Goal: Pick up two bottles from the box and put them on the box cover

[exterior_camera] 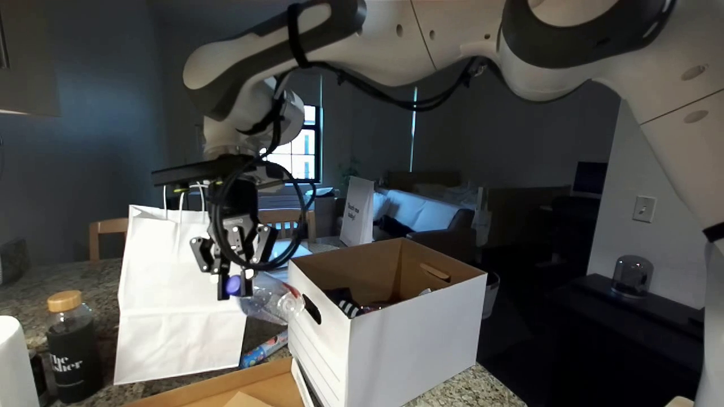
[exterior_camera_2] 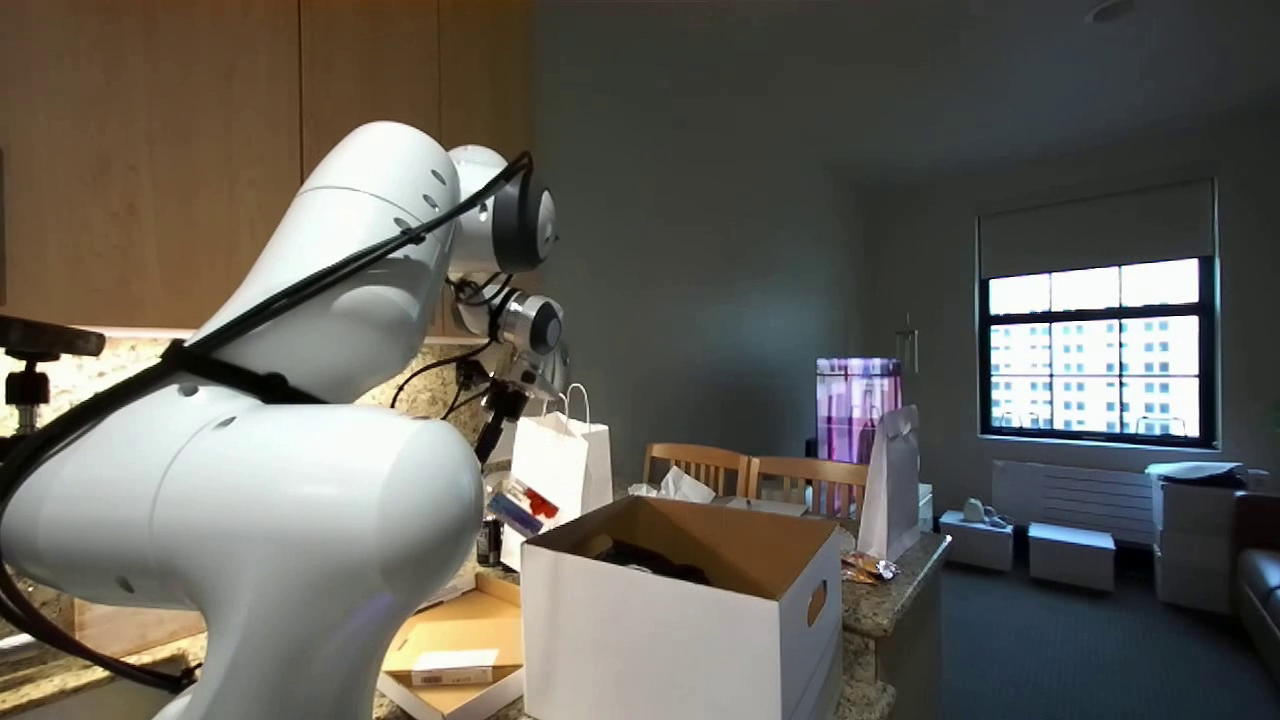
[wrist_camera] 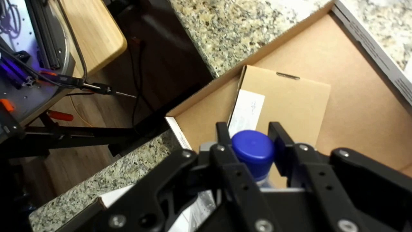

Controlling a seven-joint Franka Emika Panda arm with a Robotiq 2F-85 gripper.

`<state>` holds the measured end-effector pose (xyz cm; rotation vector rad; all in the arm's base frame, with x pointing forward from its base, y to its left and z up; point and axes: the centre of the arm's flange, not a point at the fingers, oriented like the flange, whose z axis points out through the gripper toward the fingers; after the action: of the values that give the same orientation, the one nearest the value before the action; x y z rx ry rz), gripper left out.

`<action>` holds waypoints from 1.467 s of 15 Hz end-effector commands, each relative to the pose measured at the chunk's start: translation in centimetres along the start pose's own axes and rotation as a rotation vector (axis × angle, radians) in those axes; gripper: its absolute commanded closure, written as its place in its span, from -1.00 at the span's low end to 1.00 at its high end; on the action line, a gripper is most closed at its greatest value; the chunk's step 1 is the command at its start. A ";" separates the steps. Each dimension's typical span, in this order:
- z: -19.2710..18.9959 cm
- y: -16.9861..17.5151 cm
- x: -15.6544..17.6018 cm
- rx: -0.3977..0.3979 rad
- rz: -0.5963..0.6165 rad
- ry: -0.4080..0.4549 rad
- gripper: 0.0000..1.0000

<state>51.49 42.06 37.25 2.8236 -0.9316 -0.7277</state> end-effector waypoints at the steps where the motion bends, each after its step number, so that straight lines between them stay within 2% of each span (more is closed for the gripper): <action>1: 6.8 -0.8 0.5 -0.081 -0.151 -0.086 0.70; 3: 10.8 -2.0 0.7 -0.146 -0.225 -0.131 0.70; 6: 15.9 -3.5 1.2 -0.200 -0.321 -0.184 0.70; 8: 17.8 -4.4 1.2 -0.184 -0.347 -0.163 0.70; 9: 18.2 -5.0 1.3 -0.150 -0.345 -0.133 0.35; 10: 18.5 -5.7 1.3 -0.120 -0.345 -0.111 -0.19; 11: 18.3 -6.4 1.4 -0.085 -0.338 -0.080 -0.20; 13: 17.7 -7.8 1.7 -0.042 -0.333 -0.059 -0.43; 17: 15.9 -8.9 2.5 -0.009 -0.324 -0.072 -0.94; 22: 13.0 -7.7 3.5 -0.009 -0.297 -0.083 -1.00</action>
<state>51.55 48.02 21.17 2.9935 -0.4991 -0.8548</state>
